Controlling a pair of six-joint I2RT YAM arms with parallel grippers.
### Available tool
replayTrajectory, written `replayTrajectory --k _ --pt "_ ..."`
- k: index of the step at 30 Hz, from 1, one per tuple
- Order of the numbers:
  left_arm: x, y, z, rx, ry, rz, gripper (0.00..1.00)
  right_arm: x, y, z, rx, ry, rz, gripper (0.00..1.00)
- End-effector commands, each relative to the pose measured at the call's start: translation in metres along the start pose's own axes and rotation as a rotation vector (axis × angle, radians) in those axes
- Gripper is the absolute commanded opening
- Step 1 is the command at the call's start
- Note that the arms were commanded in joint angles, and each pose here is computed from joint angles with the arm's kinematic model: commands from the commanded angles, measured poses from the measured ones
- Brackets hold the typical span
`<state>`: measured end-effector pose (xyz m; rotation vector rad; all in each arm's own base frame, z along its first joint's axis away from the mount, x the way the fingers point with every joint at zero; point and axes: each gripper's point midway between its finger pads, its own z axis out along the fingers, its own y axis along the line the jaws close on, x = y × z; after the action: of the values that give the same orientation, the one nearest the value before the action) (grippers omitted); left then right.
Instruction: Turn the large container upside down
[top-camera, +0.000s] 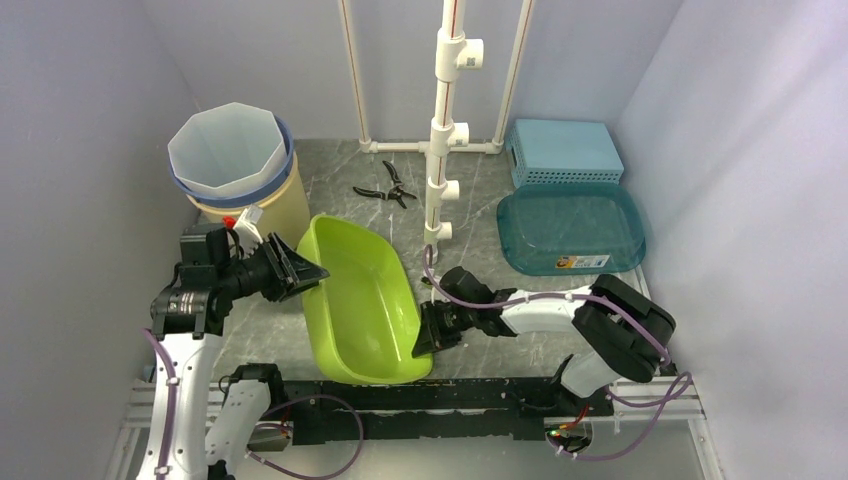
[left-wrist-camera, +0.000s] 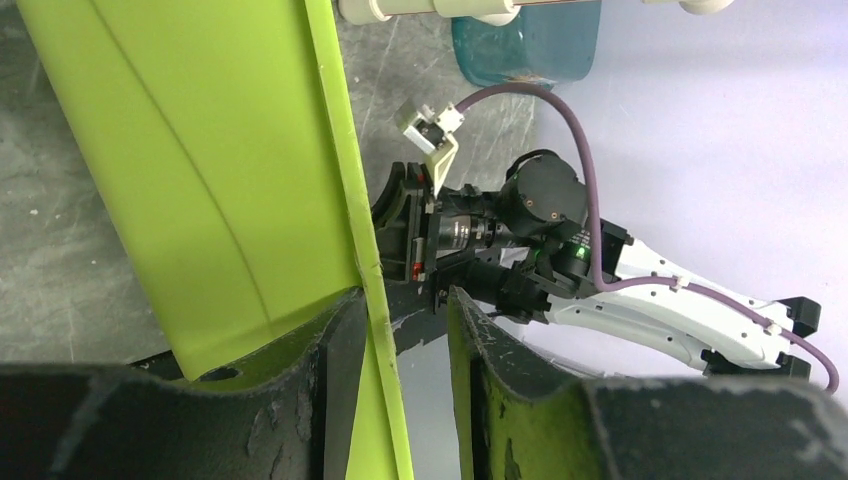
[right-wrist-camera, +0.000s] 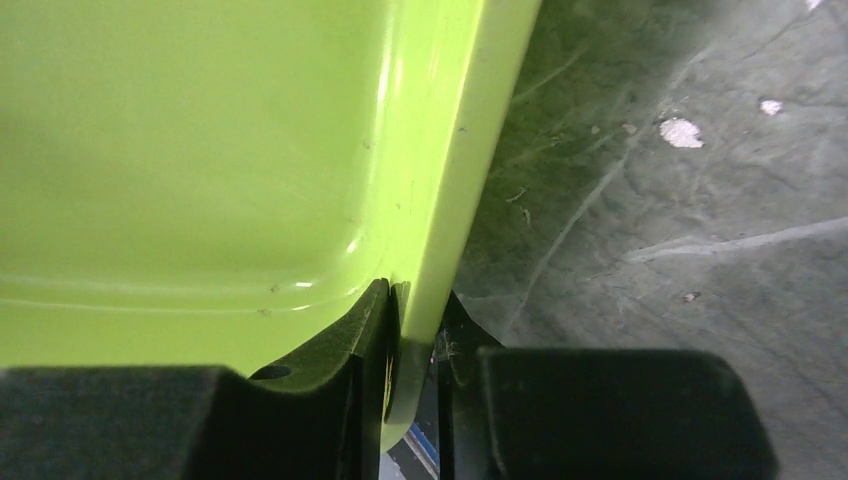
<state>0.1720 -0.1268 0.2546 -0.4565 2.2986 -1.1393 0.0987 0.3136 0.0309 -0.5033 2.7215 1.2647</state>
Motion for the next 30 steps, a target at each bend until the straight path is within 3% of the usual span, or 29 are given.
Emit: replayTrajectory --k 1,4,11,21,25,30 --pt "0.004 -0.017 0.005 0.075 0.047 0.020 0.41 -0.013 0.071 -0.004 -0.209 -0.043 -0.195 0.22" --pt "0.008 -0.022 0.011 0.090 0.069 0.026 0.41 -0.009 0.072 0.003 -0.204 -0.047 -0.173 0.27" --pt "0.025 -0.035 0.024 0.091 0.118 0.058 0.41 -0.013 0.065 0.006 -0.119 -0.126 -0.119 0.51" --pt "0.027 -0.048 0.025 0.097 0.099 0.071 0.40 -0.021 0.031 -0.015 0.118 -0.232 -0.059 0.78" --pt "0.028 -0.056 0.030 0.120 0.123 0.079 0.40 -0.016 0.021 -0.016 0.176 -0.221 -0.056 0.77" --pt "0.038 -0.059 0.038 0.116 0.154 0.091 0.40 -0.009 0.026 -0.008 0.143 -0.192 -0.056 0.49"
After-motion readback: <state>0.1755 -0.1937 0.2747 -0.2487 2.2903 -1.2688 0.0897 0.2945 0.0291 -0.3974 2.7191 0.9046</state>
